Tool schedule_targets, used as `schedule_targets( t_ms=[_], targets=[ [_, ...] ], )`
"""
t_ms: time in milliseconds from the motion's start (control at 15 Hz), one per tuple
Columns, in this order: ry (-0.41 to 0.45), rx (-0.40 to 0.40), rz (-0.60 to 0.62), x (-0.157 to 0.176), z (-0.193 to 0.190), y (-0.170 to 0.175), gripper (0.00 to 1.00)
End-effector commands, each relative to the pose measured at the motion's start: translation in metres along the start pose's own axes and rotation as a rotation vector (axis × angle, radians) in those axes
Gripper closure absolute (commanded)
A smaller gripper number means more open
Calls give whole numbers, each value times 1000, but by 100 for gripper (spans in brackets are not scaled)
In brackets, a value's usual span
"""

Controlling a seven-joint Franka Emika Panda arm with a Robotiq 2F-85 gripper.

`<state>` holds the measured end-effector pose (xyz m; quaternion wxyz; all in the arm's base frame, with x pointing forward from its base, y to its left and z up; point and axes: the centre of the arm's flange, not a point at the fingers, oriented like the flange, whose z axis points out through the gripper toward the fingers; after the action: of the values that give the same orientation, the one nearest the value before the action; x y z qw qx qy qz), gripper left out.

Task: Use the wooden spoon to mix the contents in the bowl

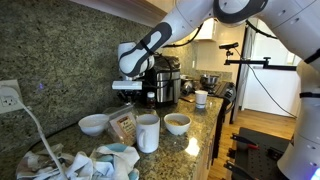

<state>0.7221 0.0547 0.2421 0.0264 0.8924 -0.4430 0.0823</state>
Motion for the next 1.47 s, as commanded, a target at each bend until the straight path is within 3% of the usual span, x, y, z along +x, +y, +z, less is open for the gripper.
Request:
schedule_targets(
  t_ms=[0, 600, 1400],
  targets=[
    [13, 11, 28, 1, -18, -3, 93],
    [-5, 94, 43, -4, -67, 13, 93],
    [-96, 11, 43, -35, -100, 50, 93]
  ],
)
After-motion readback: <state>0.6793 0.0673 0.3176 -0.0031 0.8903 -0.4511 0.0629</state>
